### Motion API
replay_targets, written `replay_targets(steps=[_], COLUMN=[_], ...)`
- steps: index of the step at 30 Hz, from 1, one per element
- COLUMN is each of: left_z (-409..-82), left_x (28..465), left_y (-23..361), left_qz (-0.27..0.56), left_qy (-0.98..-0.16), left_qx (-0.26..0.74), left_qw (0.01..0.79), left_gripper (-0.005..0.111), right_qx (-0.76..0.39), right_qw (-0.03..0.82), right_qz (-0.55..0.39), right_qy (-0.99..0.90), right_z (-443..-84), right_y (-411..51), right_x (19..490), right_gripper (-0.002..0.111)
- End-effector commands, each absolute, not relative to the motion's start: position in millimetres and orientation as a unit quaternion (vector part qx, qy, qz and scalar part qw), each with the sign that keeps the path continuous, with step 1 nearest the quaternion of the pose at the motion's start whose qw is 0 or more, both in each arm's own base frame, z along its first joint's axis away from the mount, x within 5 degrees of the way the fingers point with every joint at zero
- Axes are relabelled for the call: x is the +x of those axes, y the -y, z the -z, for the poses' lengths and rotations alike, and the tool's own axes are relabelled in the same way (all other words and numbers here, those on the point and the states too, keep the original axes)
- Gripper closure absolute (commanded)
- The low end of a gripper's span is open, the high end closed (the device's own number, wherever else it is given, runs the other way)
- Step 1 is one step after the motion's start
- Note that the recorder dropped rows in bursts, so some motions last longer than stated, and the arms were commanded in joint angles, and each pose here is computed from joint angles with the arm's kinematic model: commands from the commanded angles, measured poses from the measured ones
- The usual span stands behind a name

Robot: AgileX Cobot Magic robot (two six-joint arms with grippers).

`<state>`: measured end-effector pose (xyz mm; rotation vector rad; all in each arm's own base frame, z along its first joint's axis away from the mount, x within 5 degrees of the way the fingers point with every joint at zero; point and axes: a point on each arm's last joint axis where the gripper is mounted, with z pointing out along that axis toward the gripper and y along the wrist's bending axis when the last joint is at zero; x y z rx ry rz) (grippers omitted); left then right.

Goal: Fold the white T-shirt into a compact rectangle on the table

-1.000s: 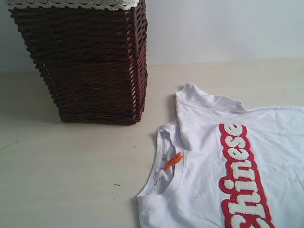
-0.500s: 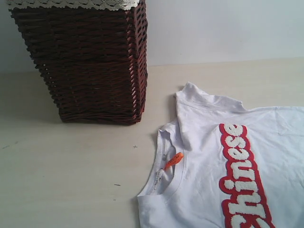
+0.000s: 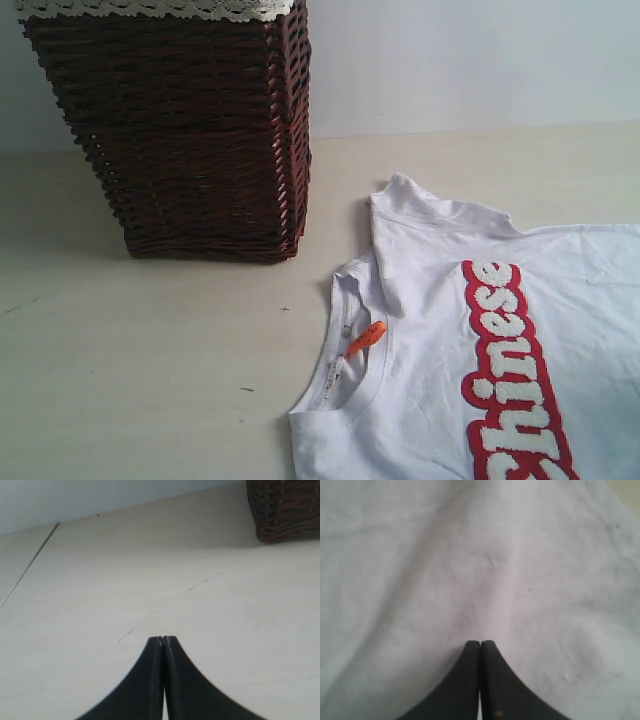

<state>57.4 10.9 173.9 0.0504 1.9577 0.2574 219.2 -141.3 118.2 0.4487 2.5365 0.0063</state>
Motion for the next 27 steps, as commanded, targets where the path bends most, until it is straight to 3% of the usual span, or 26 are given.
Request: replay_targets(steps=[1,8,11,16,20,23,27], left_z=[-175,-175,-175,-175,-175,-175,-175], left_x=[58,58,58,58,58,58,58], left_y=[-11,-11,-11,-11,-11,-11,-11], left_qz=[-0.104,-0.104,-0.104,-0.104,-0.104,-0.104,-0.104], left_qy=[-0.826,-0.826,-0.826,-0.826,-0.826,-0.826,-0.826], left_qx=[0.016,0.016,0.016,0.016,0.016,0.016,0.016], left_qw=[0.553,0.553,0.553,0.553,0.553,0.553,0.553], left_gripper=[0.107,0.107,0.107,0.107,0.107,0.107,0.107], right_qx=[0.132,0.135,0.094,0.08,0.046,-0.008,-0.033], right_qw=[0.248,0.203,0.219,0.3,0.339,0.306,0.23], right_qz=[-0.006,0.073,0.052,0.014,0.072,0.156,0.142], right_qy=[-0.96,-0.967,-0.97,-0.95,-0.937,-0.939,-0.962], right_z=[-106,-93,-97,-134,-169,-175,-151], right_y=[141,156,151,147,149,158,167], right_x=[218,210,215,232,229,216,192], right_gripper=[0.108,0.108,0.108,0.108,0.108,0.108,0.108])
